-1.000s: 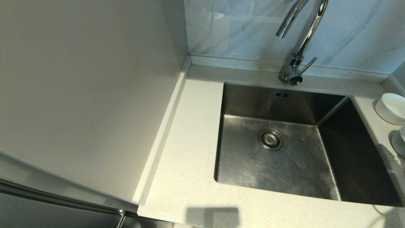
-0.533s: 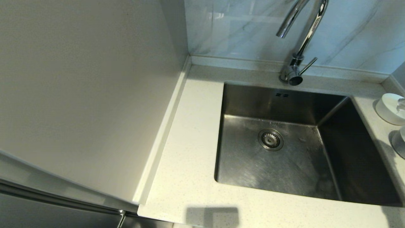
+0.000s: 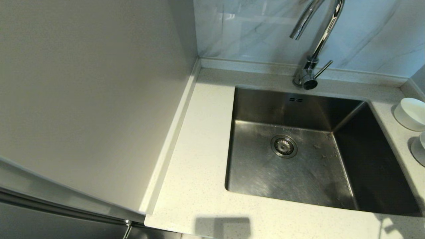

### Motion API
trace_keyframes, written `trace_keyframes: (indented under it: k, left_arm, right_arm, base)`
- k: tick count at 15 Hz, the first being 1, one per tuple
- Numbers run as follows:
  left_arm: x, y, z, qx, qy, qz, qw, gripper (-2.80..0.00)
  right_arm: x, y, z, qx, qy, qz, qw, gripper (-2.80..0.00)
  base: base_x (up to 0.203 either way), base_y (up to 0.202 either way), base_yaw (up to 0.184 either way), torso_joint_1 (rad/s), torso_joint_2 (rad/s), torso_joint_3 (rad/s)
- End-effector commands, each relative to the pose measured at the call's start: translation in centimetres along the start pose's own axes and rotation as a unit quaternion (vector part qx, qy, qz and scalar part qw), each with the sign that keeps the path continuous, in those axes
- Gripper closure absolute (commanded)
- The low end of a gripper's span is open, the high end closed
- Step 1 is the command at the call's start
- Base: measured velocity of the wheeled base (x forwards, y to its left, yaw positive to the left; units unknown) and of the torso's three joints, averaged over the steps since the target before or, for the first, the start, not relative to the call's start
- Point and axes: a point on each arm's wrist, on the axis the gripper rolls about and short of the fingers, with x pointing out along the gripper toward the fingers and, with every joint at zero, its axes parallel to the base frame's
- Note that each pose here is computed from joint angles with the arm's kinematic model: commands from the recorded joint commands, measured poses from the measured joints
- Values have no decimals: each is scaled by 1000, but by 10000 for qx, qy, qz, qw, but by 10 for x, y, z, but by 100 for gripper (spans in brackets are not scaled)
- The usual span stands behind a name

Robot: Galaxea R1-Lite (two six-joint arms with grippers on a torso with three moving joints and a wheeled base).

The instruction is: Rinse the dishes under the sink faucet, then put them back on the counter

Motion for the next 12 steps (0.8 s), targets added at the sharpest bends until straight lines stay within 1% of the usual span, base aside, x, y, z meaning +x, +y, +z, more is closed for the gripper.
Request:
trace_keyframes:
  k: [1,2,4,6,7,8,9,10,12]
  left_arm:
    - [0,0,0,-7,-19,5,10000,0]
    - [0,0,0,-7,-19,5,10000,0]
    - [0,0,0,-7,-19,5,10000,0]
    - [0,0,0,-6,-19,5,10000,0]
    - [0,0,0,-7,-19,5,10000,0]
    - [0,0,0,-7,-19,5,10000,0]
    - [0,0,0,-7,-19,5,10000,0]
    - [0,0,0,-7,-19,5,10000,0]
    - [0,0,0,-6,-19,5,10000,0]
  right_arm:
    - [-24,26,-40,-55,-324,114,9994,0]
    - [-29,34,-54,5,-545,186,9983,0]
    - [-37,46,-79,273,-1016,437,9935,0]
    - [-44,56,-106,587,-1307,705,9872,0]
    - [-45,60,-122,692,-1353,660,9862,0]
    - [-42,63,-139,788,-1271,558,9872,0]
    - [-36,65,-155,886,-1090,390,9893,0]
    - [-31,66,-167,952,-1000,87,9904,0]
    - [-36,67,-180,958,-1280,-321,9866,0]
  base:
    - [0,0,0,0,0,0]
    - [0,0,0,0,0,0]
    - [0,0,0,0,0,0]
    - [0,0,0,0,0,0]
    - [0,0,0,0,0,0]
    - [0,0,0,0,0,0]
    - [0,0,0,0,0,0]
    - [0,0,0,0,0,0]
    - [0,0,0,0,0,0]
